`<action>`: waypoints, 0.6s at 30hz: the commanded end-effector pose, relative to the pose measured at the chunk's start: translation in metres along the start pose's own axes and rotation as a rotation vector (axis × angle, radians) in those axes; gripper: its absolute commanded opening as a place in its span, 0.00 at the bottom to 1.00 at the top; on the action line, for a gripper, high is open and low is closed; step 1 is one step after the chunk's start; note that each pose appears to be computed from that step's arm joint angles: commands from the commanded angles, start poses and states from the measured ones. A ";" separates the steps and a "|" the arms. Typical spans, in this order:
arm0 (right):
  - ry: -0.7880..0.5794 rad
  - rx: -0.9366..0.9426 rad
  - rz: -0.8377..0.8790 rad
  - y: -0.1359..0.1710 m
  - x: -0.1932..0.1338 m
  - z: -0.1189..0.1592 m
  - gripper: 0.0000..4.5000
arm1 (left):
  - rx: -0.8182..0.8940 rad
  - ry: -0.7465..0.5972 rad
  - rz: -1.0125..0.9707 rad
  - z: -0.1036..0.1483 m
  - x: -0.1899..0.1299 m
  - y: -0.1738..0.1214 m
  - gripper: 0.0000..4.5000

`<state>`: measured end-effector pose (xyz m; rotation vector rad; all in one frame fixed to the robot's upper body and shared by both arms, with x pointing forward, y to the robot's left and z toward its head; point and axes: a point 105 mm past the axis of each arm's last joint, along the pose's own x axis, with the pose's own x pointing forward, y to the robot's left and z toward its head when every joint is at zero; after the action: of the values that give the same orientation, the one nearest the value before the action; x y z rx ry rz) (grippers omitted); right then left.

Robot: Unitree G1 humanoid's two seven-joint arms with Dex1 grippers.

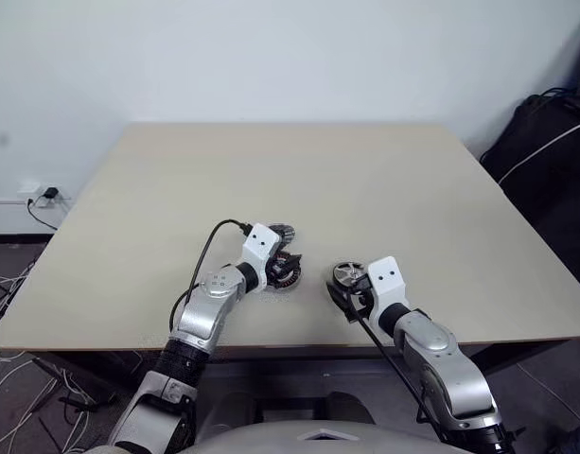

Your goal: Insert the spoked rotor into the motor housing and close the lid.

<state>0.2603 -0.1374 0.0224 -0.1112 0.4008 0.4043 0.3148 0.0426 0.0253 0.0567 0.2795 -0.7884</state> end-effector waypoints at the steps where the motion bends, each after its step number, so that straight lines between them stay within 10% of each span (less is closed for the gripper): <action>1: -0.061 -0.036 0.016 0.006 0.002 0.021 0.86 | 0.037 -0.051 0.013 0.014 -0.011 0.002 0.22; 4: -0.071 -0.052 0.041 0.013 0.007 0.031 0.65 | 0.036 -0.049 0.018 0.010 -0.025 0.003 0.00; 13: -0.037 -0.184 0.198 0.055 0.036 0.053 0.00 | 0.001 -0.051 0.101 -0.008 -0.059 0.009 0.00; 18: 0.011 -0.239 0.263 0.071 0.051 0.059 0.00 | 0.044 -0.080 0.181 -0.014 -0.073 0.009 0.00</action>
<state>0.2900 -0.0491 0.0465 -0.2697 0.3961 0.6949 0.2651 0.1011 0.0081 0.0588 0.2959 -0.6387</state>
